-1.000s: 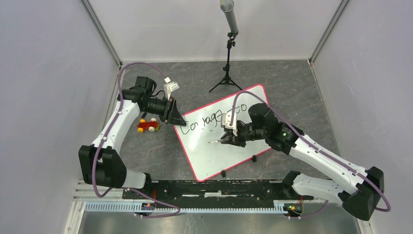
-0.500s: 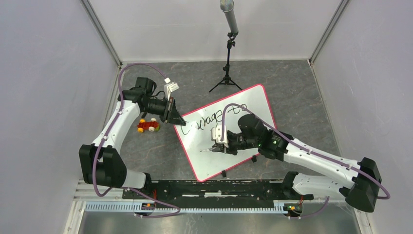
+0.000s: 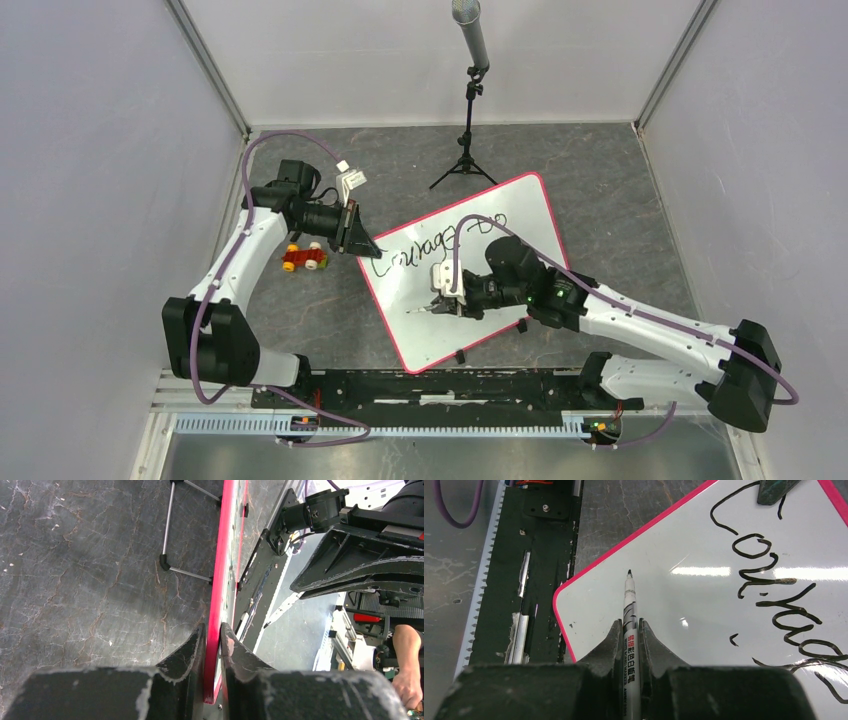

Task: Write a sentence on the whiteboard

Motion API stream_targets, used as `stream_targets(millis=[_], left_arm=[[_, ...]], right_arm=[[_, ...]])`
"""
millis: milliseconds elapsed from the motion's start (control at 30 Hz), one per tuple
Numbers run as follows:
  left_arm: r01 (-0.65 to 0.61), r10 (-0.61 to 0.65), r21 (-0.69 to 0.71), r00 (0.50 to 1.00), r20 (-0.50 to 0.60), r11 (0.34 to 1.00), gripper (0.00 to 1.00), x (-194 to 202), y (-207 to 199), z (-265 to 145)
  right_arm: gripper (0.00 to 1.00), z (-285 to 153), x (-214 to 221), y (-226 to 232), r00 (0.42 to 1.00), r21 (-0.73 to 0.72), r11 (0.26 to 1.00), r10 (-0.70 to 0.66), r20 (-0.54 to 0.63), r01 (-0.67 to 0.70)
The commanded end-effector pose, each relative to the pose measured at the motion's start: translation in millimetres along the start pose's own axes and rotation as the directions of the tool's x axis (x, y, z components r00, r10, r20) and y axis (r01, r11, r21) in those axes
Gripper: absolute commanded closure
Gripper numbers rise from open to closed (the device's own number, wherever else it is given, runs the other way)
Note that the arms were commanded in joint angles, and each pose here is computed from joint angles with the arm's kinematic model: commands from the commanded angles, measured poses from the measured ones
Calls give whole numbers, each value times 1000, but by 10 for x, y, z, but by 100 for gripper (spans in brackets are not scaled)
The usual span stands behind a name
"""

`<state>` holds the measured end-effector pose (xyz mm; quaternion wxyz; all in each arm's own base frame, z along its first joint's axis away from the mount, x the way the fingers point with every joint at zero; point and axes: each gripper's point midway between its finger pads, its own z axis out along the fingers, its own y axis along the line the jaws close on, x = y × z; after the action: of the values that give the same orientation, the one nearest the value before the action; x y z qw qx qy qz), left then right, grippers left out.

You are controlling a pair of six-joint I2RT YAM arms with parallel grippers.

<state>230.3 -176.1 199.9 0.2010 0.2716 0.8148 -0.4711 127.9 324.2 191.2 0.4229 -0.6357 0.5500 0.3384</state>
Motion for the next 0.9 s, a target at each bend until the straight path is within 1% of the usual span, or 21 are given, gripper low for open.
stream_targets(millis=[0, 467, 700, 867], left_arm=[[-22, 23, -24, 1000, 20, 999, 98, -43, 18, -7], [-3, 4, -24, 1000, 14, 1000, 98, -37, 45, 8], [-4, 5, -31, 1000, 14, 1000, 98, -27, 48, 5], [-4, 4, -33, 1000, 13, 999, 97, -21, 52, 6]], right_arm=[[100, 41, -133, -4, 999, -4, 1000, -28, 45, 28], [100, 71, -176, -17, 996, 19, 996, -84, 37, 83], [100, 85, -253, -110, 994, 85, 992, -101, 39, 97], [100, 103, -229, -230, 995, 155, 983, -97, 11, 95]])
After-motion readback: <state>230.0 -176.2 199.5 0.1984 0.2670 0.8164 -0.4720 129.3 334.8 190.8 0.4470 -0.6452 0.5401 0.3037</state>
